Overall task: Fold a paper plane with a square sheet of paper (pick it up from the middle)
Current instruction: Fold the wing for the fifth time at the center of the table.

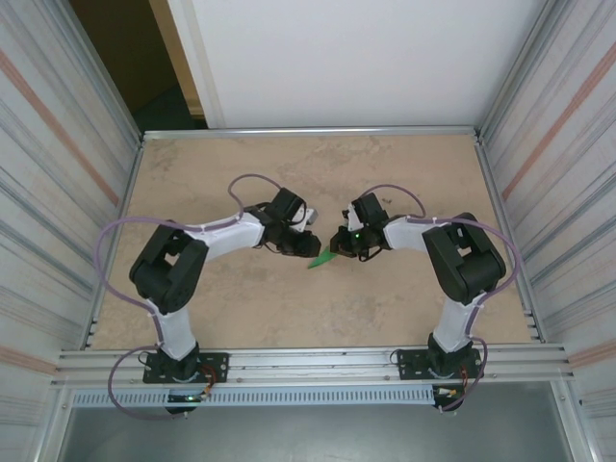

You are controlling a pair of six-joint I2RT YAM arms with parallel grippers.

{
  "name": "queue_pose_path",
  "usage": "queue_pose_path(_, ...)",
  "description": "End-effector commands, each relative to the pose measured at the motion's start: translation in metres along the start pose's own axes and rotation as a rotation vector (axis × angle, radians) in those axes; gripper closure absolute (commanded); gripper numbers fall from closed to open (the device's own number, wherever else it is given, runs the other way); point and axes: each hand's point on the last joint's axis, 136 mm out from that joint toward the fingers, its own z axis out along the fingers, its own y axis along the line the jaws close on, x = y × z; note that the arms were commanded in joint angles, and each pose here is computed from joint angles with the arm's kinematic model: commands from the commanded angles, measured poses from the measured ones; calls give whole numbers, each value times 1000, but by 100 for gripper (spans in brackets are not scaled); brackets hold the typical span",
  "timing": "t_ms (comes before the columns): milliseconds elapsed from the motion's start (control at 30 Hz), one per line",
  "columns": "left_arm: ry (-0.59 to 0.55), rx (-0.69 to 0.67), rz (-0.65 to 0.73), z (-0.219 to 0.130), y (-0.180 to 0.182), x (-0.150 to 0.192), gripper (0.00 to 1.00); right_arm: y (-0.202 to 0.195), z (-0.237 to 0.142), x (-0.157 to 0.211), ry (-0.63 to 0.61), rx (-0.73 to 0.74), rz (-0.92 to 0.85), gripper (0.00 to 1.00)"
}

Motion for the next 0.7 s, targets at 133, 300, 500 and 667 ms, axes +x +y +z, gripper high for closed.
queue_pose_path(133, -11, 160, -30, 5, -30, -4, 82, -15, 3, 9, 82, 11, 0, 89)
queue_pose_path(300, 59, 153, -54, 23, -27, 3, 87, -16, 3, 11, 90, 12, 6, 89)
queue_pose_path(500, 100, 147, -67, 34, -23, 6, 88, -13, 3, 12, 92, -2, 4, 88)
queue_pose_path(667, 124, 144, -77, 39, -20, 10, 88, -13, 5, 13, 98, -2, 9, 88)
